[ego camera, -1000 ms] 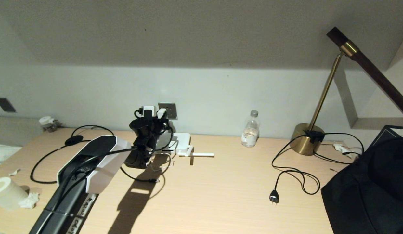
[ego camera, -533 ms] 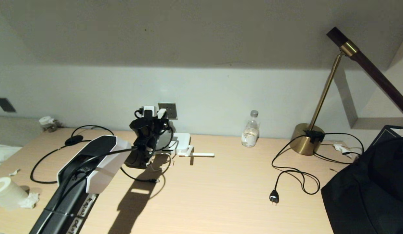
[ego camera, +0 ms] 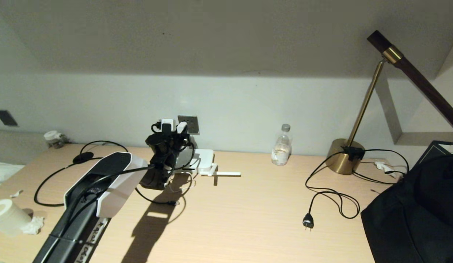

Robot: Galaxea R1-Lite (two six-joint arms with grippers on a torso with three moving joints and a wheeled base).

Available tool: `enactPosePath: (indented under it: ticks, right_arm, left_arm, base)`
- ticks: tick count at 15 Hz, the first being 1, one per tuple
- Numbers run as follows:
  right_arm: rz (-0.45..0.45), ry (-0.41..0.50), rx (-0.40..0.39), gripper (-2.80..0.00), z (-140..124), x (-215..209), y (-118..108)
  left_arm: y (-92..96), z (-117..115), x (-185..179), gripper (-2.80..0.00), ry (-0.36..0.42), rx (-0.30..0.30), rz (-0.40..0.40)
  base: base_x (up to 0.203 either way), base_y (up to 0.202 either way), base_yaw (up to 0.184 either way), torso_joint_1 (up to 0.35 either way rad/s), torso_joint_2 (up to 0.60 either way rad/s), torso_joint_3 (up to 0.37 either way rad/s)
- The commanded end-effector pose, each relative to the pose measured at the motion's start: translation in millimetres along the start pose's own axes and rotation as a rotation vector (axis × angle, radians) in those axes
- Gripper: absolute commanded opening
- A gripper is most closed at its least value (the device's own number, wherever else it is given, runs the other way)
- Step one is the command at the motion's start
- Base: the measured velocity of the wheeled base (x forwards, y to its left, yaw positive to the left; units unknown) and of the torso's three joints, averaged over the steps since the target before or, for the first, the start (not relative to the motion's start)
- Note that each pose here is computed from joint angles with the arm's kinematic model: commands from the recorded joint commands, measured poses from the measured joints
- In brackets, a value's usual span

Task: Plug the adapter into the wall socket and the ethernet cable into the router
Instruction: Plug plug into socket

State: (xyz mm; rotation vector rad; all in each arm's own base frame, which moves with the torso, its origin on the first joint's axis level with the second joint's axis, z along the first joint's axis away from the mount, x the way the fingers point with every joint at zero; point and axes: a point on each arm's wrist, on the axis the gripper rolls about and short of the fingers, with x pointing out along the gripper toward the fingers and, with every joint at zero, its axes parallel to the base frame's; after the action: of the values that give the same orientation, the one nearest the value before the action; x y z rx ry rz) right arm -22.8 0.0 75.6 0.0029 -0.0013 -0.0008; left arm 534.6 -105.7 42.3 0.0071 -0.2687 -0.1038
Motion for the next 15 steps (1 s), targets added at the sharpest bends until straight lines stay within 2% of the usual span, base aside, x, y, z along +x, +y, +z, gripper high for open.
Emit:
enactPosePath:
  ticks: [1, 15]
  right_arm:
    - [0.001, 0.001, 0.000, -2.80, 0.1, 0.1, 0.0]
    - [0.001, 0.001, 0.000, -2.80, 0.1, 0.1, 0.0]
  left_arm:
    - [0.3, 2.3, 0.2, -2.80, -0.009, -0.001, 0.001]
    - [-0.1, 1.7, -0.5, -2.80, -0.004, 0.000, 0.000]
  base:
    - [0.000, 0.000, 0.000, 0.000, 0.00, 0.000]
    - [0.000, 0.000, 0.000, 0.000, 0.00, 0.000]
